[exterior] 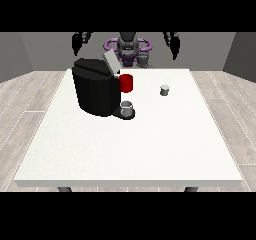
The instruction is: Insert the coffee pod into the coffee machine and close the lid
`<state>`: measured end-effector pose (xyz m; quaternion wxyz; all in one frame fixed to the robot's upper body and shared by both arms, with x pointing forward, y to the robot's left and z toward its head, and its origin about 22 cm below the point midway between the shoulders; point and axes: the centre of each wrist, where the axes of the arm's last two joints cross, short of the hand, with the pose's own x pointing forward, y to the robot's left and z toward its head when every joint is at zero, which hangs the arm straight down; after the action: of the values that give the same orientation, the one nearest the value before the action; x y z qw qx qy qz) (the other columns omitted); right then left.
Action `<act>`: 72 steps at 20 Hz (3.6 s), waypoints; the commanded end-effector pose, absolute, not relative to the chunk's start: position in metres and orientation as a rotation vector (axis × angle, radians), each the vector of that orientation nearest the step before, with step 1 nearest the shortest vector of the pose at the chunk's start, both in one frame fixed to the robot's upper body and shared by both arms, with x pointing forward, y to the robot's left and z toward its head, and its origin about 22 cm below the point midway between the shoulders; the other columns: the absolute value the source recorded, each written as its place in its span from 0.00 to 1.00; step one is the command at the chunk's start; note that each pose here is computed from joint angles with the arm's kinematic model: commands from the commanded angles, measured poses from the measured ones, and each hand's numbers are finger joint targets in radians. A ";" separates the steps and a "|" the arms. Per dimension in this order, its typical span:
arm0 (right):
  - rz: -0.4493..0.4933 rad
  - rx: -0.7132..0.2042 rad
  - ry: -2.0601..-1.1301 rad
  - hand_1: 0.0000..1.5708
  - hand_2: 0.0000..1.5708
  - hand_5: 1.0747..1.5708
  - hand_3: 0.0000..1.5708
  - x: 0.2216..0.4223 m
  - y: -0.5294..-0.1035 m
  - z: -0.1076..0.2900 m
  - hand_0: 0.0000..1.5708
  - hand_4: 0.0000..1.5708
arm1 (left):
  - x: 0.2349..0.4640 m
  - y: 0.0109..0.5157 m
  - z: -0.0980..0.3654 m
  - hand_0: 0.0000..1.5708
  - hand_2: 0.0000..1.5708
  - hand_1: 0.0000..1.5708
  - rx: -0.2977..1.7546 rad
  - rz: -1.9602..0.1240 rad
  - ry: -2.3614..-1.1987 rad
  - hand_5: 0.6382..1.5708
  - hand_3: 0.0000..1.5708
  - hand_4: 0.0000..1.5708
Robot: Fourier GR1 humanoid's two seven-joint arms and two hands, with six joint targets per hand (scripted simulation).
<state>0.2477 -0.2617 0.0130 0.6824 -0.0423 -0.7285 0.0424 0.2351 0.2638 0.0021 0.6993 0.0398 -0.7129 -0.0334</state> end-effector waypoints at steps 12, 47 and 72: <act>-0.131 -0.138 -1.632 0.00 0.00 1.00 0.00 0.238 -0.244 -0.004 0.00 0.09 | 0.244 0.298 0.014 0.00 0.00 0.00 0.146 -0.287 -1.682 1.00 0.00 0.00; -0.062 -0.161 -1.598 0.00 0.00 1.00 0.00 0.290 -0.248 0.001 0.00 0.27 | 0.342 0.317 -0.013 0.41 0.46 0.41 0.369 -0.539 -1.304 1.00 0.22 0.00; -0.075 -0.114 -1.648 0.00 0.00 1.00 0.00 0.294 -0.222 0.005 0.00 0.33 | 0.355 0.326 -0.027 0.63 0.70 0.63 0.728 -0.793 -1.350 1.00 0.55 0.18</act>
<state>0.2917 -0.2217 0.0058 0.6846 -0.0507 -0.7266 -0.0288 0.3535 0.3249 -0.0260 0.6666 0.3049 -0.5946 -0.3302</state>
